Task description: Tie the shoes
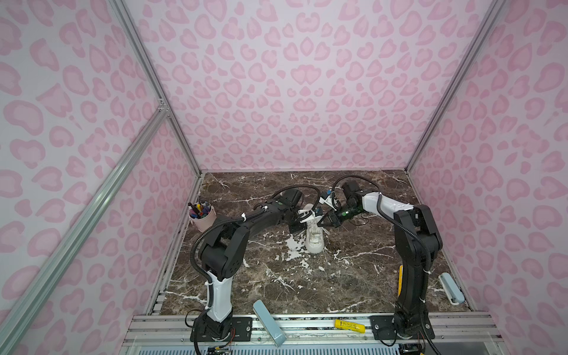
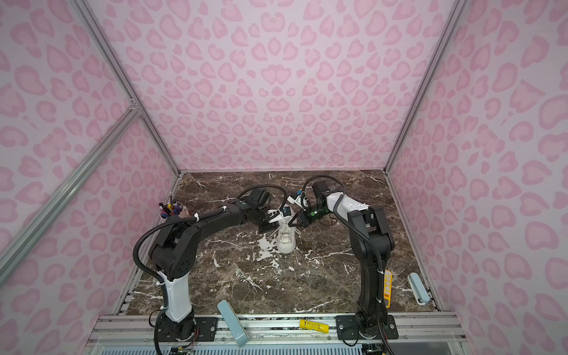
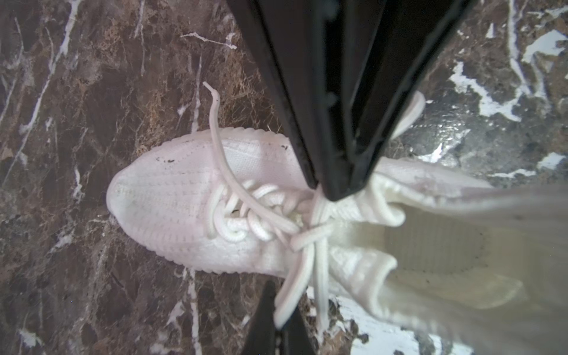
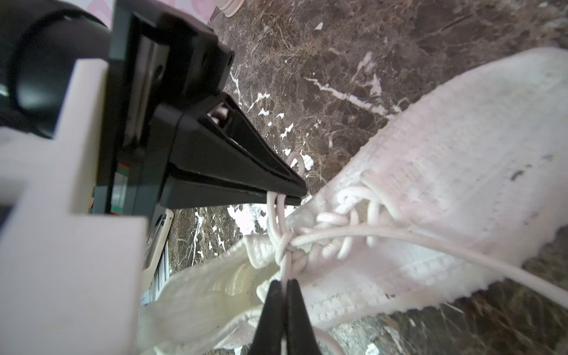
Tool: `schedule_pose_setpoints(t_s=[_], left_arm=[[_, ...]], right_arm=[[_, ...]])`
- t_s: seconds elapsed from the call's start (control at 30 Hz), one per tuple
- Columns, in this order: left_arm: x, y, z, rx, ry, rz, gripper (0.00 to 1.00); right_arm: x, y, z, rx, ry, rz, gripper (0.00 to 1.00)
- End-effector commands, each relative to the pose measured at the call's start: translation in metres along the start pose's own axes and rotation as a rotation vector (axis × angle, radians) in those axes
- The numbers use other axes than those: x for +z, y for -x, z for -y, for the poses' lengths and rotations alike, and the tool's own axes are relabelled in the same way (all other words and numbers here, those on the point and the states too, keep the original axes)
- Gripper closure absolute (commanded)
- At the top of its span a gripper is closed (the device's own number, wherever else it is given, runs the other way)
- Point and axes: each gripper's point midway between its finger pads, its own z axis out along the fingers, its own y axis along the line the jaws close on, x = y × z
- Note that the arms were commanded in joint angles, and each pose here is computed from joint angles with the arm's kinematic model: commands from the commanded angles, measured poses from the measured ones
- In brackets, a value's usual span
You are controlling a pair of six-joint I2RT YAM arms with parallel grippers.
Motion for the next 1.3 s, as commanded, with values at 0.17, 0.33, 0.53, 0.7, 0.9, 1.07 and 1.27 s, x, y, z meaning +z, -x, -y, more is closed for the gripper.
schedule_pose_setpoints(t_s=[0.17,0.33,0.53,0.7,0.9,1.07,1.27], left_arm=[[-0.006,-0.001,-0.004,0.018,0.018,-0.014,0.97],[-0.004,-0.001,-0.002,0.017,0.005,-0.020,0.97],[-0.003,-0.001,0.000,0.016,-0.004,-0.021,0.97],[-0.001,-0.008,-0.002,0.012,0.015,-0.041,0.97],[-0.001,-0.018,-0.007,0.009,0.027,-0.066,0.97],[-0.003,-0.025,-0.013,0.006,0.039,-0.082,0.97],[0.001,-0.038,-0.013,0.000,0.030,-0.120,0.97]], right_arm=[[-0.003,0.003,-0.010,0.031,0.055,0.005,1.00],[0.001,0.005,-0.006,0.036,0.025,-0.032,1.00],[0.004,-0.004,0.007,0.051,-0.035,-0.088,1.00],[0.001,-0.006,0.011,0.053,-0.072,-0.101,1.00],[0.001,-0.016,0.013,0.065,-0.086,-0.119,1.00],[-0.001,-0.017,0.014,0.071,-0.096,-0.119,1.00],[-0.006,-0.019,0.018,0.080,-0.115,-0.117,1.00]])
